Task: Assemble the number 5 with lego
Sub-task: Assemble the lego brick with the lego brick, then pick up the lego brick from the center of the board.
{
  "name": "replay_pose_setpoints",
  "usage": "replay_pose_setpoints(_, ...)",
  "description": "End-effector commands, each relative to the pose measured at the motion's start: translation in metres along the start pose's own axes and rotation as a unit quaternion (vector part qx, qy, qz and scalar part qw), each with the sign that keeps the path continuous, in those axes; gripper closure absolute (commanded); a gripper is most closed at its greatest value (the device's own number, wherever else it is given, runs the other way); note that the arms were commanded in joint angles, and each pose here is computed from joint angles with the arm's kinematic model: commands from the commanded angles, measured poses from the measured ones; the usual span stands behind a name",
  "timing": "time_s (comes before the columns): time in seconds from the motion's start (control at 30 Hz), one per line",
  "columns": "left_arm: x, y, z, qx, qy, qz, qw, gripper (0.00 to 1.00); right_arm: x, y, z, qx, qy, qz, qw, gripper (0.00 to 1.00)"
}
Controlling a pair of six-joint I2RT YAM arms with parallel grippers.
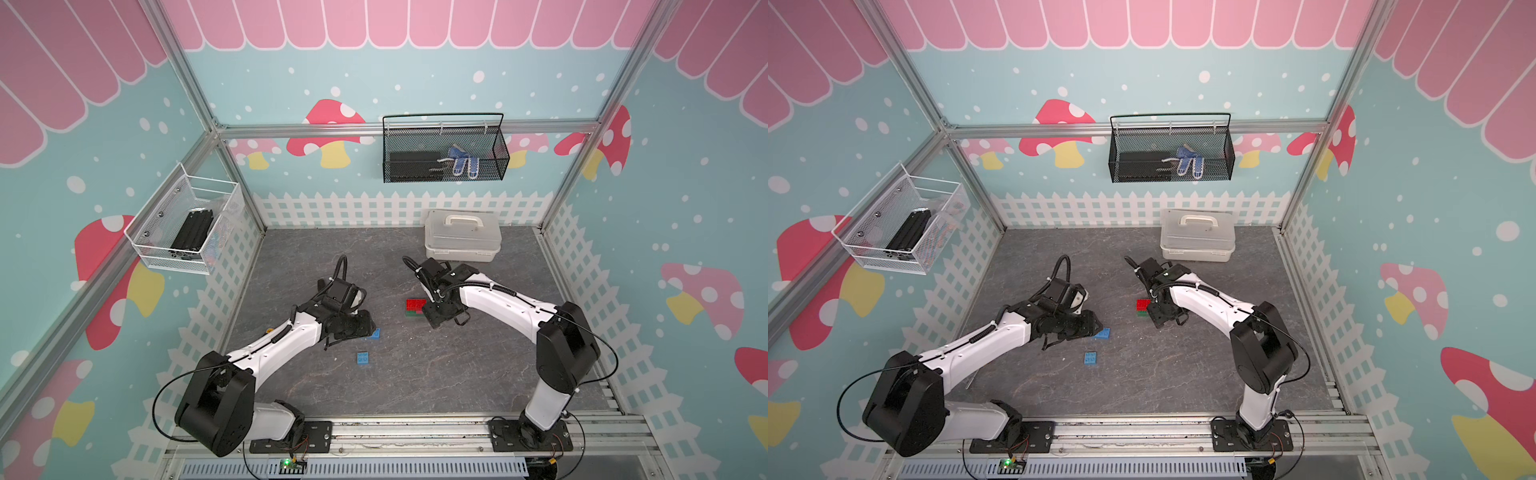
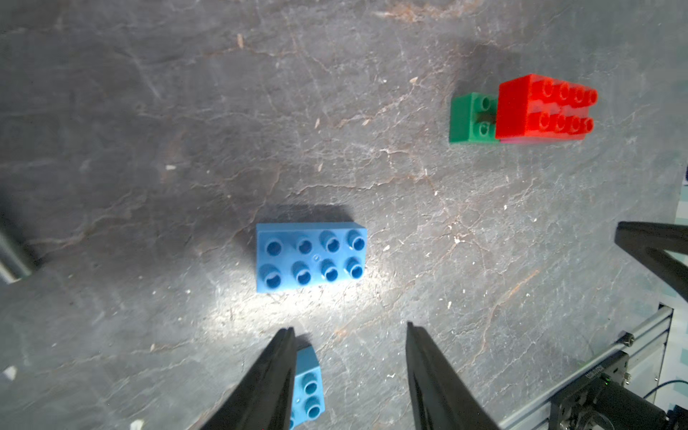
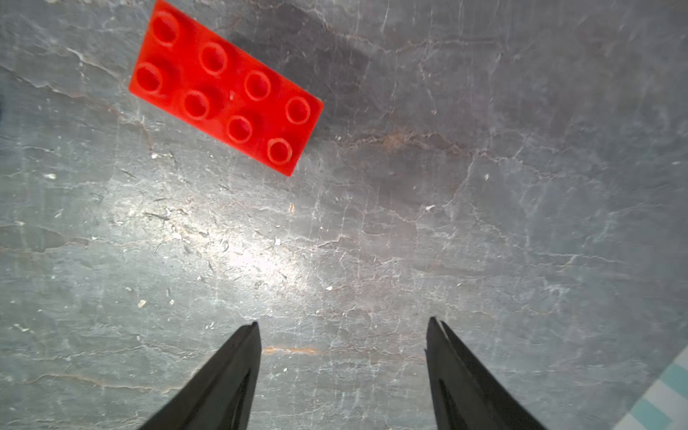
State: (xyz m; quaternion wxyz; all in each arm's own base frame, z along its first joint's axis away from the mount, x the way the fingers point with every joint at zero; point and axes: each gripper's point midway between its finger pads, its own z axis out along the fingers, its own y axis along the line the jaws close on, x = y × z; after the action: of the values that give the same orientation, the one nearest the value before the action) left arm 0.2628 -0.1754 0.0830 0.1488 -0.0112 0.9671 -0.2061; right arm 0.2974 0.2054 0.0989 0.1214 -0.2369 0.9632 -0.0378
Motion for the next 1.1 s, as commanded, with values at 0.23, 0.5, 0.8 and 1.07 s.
replay_pose_setpoints(0.23,0.043,0.020,0.008,-0.073,0.058,0.025,0.995,0.41,-0.011,0.009,-0.011,-0.126,-0.100,0.105,0.981,0.47)
replay_pose_setpoints(0.5,0.057,0.024,0.014,-0.102,0.082,0.031,0.991,0.40,-0.007,-0.003,-0.005,-0.139,-0.100,0.112,0.979,0.60)
replay_pose_setpoints(0.8,0.075,0.040,0.020,-0.149,0.100,0.027,0.983,0.51,-0.009,-0.005,0.003,-0.148,-0.099,0.111,0.978,0.70)
replay_pose_setpoints(1.07,0.073,0.034,0.027,-0.147,0.102,0.029,0.983,0.55,-0.013,-0.003,0.004,-0.158,-0.103,0.106,0.976,0.75)
